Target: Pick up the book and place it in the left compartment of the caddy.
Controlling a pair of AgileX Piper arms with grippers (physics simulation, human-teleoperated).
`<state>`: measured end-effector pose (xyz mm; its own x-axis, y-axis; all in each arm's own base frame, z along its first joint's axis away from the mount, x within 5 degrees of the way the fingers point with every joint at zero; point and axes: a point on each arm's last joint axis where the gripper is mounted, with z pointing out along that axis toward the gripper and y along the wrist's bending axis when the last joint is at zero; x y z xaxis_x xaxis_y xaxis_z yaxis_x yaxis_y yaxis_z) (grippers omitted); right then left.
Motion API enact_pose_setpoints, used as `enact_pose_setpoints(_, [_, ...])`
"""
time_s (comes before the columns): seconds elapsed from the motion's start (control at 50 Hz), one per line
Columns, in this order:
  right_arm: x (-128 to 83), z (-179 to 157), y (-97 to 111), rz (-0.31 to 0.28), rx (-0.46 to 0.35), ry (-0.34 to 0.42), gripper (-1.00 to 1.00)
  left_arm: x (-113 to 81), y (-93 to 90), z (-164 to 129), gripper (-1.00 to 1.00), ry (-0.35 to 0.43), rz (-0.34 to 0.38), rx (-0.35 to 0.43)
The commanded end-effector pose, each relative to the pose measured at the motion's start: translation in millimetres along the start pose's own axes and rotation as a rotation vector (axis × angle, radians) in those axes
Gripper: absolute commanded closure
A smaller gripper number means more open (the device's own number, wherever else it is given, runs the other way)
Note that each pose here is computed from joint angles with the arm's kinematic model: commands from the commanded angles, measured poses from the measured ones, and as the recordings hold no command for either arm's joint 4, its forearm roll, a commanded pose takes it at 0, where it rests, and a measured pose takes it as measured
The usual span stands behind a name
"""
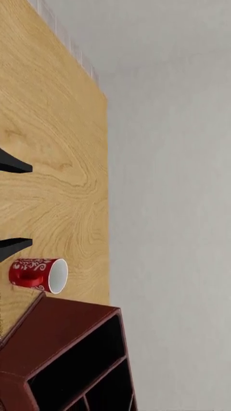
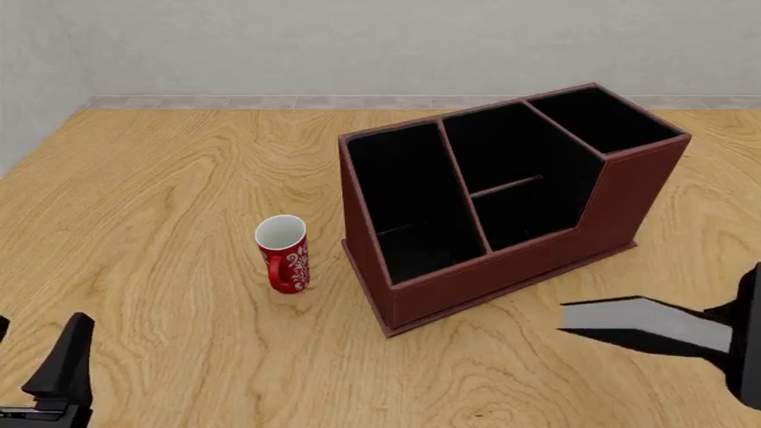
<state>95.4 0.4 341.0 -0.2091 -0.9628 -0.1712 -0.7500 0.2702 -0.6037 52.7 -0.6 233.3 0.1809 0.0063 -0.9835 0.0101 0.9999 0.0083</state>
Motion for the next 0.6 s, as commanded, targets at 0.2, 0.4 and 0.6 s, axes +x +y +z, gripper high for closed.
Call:
enact_pose_setpoints(0.2, [-38, -31, -21, 0.320, -0.069, -0.187, 1.00, -4.1, 0.5, 0, -1.00, -0.010, 0.020, -0.009])
enact_pose_setpoints(0.4, [-59, -43, -36, 0.454, -0.106, -0.260, 1.00, -8.8, 0.1, 0, -1.00, -0.035, 0.070, -0.001])
enact_pose_setpoints(0.6, [-77, -56, -52, 0.534, -0.127, -0.323, 1.00, -10.0, 0.4, 0, -1.00, -0.042, 0.195, -0.012])
